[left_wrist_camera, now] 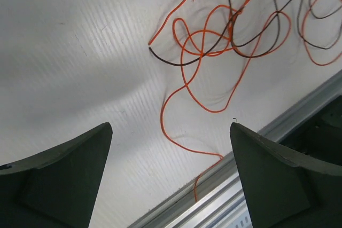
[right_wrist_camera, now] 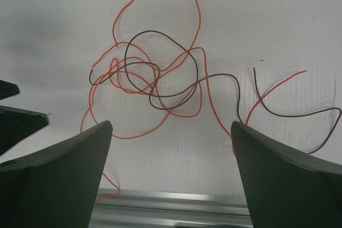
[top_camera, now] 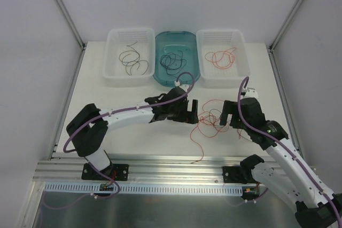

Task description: Untangle the cables

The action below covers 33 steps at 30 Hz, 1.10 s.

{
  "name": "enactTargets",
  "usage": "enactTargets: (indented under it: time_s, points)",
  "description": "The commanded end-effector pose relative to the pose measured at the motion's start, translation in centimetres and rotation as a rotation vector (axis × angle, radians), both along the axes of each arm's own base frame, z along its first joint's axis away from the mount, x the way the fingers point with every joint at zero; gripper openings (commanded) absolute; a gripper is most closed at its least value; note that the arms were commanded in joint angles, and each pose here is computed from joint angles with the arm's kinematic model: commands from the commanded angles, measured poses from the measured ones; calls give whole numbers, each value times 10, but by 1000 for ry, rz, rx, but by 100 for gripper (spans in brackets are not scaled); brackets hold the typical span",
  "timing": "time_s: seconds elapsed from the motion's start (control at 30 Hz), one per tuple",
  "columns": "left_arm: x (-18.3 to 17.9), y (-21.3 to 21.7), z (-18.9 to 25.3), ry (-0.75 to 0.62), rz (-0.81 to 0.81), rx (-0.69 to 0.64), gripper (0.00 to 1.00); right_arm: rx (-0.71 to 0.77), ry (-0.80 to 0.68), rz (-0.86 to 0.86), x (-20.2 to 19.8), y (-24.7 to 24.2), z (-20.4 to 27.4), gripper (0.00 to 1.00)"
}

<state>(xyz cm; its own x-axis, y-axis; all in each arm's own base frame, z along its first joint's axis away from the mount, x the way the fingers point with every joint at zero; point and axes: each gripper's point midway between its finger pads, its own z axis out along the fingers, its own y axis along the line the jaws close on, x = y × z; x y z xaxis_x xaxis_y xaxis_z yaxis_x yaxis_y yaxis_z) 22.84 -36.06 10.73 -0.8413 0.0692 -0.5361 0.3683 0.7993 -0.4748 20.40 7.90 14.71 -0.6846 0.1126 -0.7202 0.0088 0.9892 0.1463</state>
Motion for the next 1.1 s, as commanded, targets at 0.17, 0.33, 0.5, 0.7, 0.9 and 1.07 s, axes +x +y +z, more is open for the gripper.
enactTargets:
  time_s: [0.17, 0.33, 0.5, 0.7, 0.9, 1.07]
  points:
    - [-20, -50, -31, 49, 35, 37, 87, 72, -47, 44, 0, 11, 8, 98]
    - [-25, -60, -60, 85, 52, 82, 79, 111, -33, 89, 1, 24, -2, 98]
    - [-24, -52, -79, 73, 68, 138, 27, 146, -21, 124, 7, 38, -7, 97]
    - [-21, -20, -69, -16, 73, 193, 0, 199, 11, 187, 18, 61, -14, 88]
    - [-24, 14, -55, -81, 34, 231, 0, 256, 78, 247, 33, 91, -28, 65]
    - [-29, 27, -46, -99, 27, 223, 0, 234, 134, 266, 44, 113, -41, 52]
